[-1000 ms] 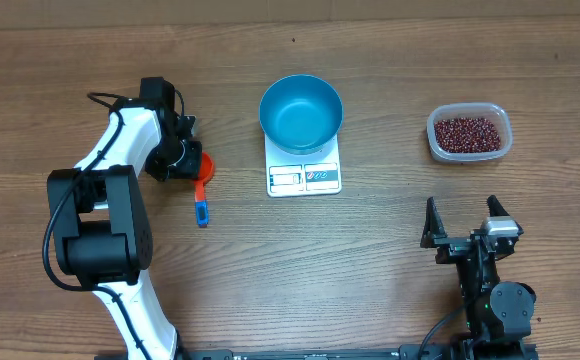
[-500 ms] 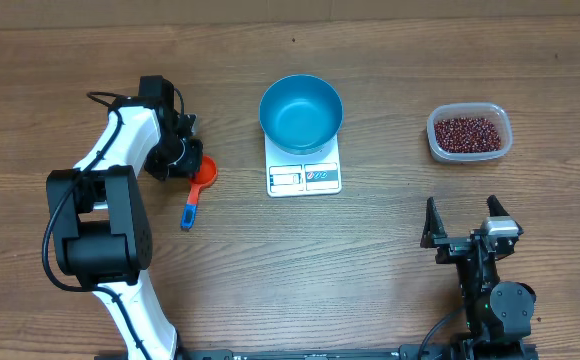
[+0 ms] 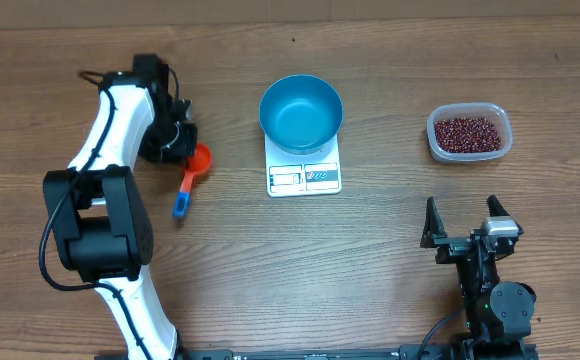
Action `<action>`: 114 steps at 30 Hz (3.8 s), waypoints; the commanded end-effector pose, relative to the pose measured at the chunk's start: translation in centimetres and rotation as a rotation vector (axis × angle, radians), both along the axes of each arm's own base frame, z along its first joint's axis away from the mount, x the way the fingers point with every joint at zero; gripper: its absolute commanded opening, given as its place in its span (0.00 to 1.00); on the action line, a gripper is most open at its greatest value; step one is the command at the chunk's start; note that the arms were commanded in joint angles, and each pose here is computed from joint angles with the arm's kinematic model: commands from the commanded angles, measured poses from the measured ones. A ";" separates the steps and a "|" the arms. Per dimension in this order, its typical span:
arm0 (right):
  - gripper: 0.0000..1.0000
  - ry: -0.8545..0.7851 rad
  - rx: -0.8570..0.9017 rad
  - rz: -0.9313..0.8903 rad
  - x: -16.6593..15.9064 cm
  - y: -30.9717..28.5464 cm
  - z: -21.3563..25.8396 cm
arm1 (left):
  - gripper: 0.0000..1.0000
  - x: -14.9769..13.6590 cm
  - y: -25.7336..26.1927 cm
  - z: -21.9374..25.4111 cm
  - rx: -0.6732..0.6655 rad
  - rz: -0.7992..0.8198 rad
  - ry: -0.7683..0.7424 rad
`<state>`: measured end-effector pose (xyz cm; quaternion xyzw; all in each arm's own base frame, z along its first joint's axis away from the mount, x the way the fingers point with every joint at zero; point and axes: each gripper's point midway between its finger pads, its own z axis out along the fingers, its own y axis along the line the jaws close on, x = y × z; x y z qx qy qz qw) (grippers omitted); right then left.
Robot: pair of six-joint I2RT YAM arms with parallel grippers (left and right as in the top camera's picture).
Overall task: Scoop item into bowl and weigh 150g on scale
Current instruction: 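Lift the red scoop with the left gripper and raise it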
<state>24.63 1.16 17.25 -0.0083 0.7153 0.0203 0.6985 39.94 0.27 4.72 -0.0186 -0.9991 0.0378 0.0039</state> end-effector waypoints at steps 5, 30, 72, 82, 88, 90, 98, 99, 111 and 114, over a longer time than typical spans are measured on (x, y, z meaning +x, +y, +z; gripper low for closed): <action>1.00 -0.002 0.007 0.002 0.0 0.1 -0.2 | 0.04 2.1 -1.0 3.6 -0.045 0.024 -0.067; 1.00 -0.002 0.007 0.002 0.0 0.1 -0.2 | 0.04 0.0 -1.3 14.9 -0.066 0.132 -0.290; 1.00 -0.002 0.007 0.002 0.0 0.1 -0.2 | 0.04 -3.9 0.0 15.1 0.234 0.796 -0.234; 1.00 -0.002 0.007 0.002 0.0 0.1 -0.2 | 0.04 -5.0 0.4 15.1 0.277 0.935 -0.222; 1.00 -0.002 0.007 0.002 0.0 0.1 -0.2 | 0.04 -5.0 0.4 15.1 0.276 0.938 -0.222; 1.00 -0.002 0.007 0.002 0.0 0.1 -0.2 | 0.04 -5.0 0.4 15.1 0.276 0.937 -0.222; 1.00 -0.002 0.007 0.002 0.0 0.1 -0.2 | 0.04 -5.0 0.4 15.1 0.277 0.938 -0.222; 1.00 -0.002 0.007 0.002 0.0 0.1 -0.2 | 0.04 -5.0 0.4 15.1 0.277 0.938 -0.222; 1.00 -0.002 0.007 0.002 0.0 0.1 -0.2 | 0.04 -5.1 0.4 15.1 0.277 0.938 -0.221; 1.00 -0.002 0.007 0.002 0.0 0.1 -0.2 | 0.04 -5.2 0.4 15.1 0.281 0.937 -0.215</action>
